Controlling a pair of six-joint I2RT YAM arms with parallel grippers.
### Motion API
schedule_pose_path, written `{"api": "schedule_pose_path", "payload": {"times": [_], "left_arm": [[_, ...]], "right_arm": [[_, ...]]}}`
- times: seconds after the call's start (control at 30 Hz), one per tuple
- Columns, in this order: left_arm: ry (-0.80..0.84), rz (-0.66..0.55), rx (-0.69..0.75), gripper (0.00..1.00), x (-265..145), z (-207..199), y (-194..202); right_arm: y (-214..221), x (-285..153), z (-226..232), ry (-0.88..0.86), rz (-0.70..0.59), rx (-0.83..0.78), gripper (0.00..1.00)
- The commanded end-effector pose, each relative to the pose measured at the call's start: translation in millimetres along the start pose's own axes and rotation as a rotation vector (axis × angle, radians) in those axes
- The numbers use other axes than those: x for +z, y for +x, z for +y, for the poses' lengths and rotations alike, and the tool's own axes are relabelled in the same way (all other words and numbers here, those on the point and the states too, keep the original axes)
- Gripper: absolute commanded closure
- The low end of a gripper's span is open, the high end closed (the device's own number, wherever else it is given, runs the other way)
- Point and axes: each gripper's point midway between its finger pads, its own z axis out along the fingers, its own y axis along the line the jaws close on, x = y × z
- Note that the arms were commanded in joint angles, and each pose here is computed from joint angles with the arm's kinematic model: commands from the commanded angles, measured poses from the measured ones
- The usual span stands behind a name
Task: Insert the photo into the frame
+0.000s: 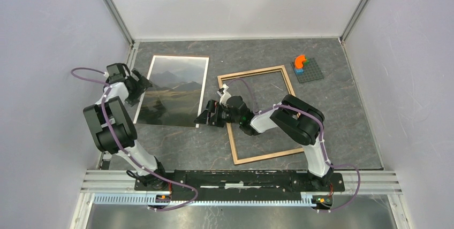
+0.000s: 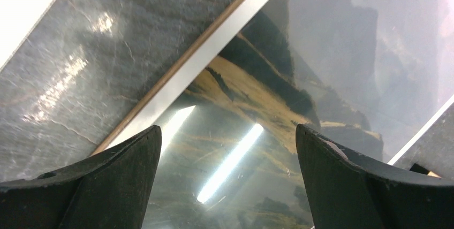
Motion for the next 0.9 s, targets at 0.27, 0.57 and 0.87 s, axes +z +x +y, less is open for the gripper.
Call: {"api": "schedule_pose_path", "payload": {"times": [0.27,0.57,0.87], "left_arm": [[0.039,-0.027,0.020,0.00,17.2,6.1,-36.4],[0.027,0.045,-0.040,0.00,29.6,12.6,-14.1],[-0.024,-0.009,-0.081,0.00,7.2,19.0,-14.6]], "right_arm": [[-9.9,5.2,9.1,-0.064,-0.014,-0.012,0.07],[-10.8,10.4,5.6,-0.052,-0.012,-0.003,0.07],[-7.8,17.6,-7.5,-0.011,-0.004,0.030,0.07]]}}
